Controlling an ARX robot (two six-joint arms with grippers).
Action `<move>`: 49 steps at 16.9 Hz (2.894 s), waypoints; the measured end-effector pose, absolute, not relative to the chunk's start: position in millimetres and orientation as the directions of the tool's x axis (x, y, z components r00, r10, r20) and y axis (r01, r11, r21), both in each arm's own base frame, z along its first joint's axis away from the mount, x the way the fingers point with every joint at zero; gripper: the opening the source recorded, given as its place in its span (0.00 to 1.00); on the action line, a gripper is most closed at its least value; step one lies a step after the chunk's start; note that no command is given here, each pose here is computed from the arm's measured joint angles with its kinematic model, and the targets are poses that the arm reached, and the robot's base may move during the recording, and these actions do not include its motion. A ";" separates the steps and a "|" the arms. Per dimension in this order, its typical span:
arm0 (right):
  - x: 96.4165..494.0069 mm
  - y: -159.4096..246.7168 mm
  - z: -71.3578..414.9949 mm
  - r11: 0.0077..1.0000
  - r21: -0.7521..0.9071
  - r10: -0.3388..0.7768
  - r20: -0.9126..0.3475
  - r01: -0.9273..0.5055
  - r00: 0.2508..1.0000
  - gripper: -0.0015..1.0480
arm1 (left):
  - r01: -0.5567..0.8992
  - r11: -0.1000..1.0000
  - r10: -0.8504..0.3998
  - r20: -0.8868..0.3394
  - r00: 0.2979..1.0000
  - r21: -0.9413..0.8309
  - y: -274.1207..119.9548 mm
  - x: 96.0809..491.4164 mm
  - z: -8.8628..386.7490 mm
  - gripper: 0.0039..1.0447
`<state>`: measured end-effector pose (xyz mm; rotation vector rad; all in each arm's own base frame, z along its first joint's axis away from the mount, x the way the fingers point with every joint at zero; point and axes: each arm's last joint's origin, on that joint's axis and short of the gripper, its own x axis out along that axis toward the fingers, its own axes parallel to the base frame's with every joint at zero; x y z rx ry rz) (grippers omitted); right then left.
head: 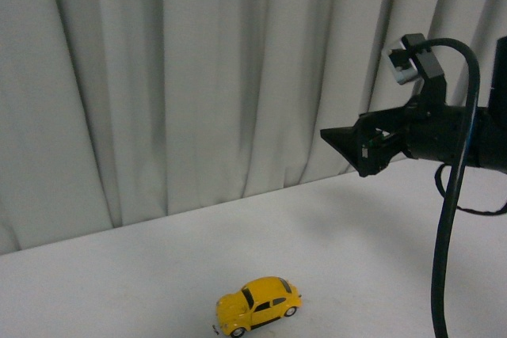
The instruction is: Wind up and store yellow beetle toy
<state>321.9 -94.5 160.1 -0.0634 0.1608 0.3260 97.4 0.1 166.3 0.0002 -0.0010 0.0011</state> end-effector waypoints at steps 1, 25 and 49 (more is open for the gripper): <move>332.8 -89.1 163.6 0.917 -0.070 0.374 -0.185 -0.392 0.909 0.94 | -0.001 1.000 0.001 0.001 1.000 0.000 0.1 97.4 166.3 0.94; 404.1 -20.1 70.6 -0.018 -0.107 0.668 -0.741 -0.994 0.068 0.94 | -0.001 1.000 0.001 0.001 1.000 0.000 0.1 97.4 166.3 0.94; 419.8 15.0 54.8 -0.014 -0.120 0.680 -0.729 -0.993 0.079 0.38 | -0.001 1.000 0.001 0.001 1.000 0.000 0.1 97.4 166.3 0.94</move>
